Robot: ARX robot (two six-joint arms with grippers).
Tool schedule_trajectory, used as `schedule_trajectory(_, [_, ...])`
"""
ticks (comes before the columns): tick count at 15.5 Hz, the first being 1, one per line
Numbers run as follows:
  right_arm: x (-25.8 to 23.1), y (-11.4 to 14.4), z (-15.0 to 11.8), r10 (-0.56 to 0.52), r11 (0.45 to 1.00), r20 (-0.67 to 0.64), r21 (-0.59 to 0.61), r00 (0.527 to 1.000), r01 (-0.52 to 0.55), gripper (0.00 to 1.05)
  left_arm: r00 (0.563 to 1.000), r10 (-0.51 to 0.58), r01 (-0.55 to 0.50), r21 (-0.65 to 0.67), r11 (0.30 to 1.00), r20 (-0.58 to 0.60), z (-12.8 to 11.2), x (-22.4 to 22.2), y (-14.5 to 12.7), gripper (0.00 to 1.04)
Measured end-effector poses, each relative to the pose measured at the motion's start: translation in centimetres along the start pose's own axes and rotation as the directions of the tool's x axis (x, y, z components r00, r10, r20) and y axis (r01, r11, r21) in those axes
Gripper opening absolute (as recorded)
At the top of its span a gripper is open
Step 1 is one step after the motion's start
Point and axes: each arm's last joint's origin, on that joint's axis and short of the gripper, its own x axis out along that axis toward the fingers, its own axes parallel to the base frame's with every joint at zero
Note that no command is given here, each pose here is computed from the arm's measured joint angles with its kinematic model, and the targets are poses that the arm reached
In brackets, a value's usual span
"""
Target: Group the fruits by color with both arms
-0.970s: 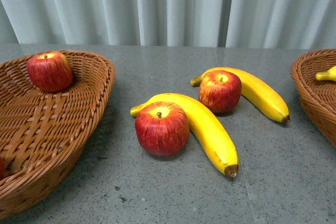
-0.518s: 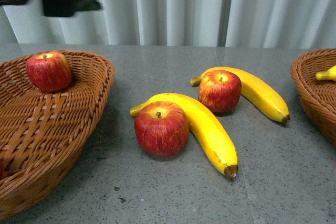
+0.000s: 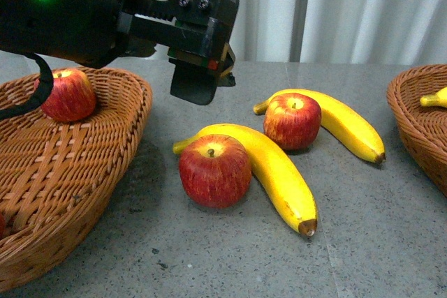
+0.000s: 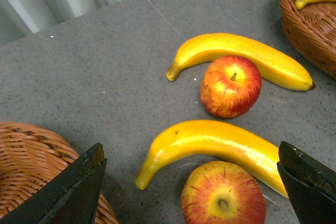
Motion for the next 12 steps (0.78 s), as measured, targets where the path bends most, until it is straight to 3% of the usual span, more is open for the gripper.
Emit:
schedule_trajectory(4, [0.0,0.0,0.0,0.0,1.0,0.0,0.0,1.0,0.0,0.98,0.998,-0.053,0.054,0.041,0.998,-0.034,0.0,0.7,-0.6,0.98])
schedule_trajectory(7, [0.0,0.0,0.0,0.0,1.0,0.0,0.0,1.0,0.0,0.98,0.98,-0.091,0.115,0.129,0.985,-0.176,-2.5,2.9,-1.6,0.98])
schedule_trajectory(12, [0.0,0.0,0.0,0.0,1.0,0.0,0.0,1.0,0.0,0.98,0.962,-0.138,0.168,0.113,0.979,-0.234,-4.4,5.0,-1.6,0.98])
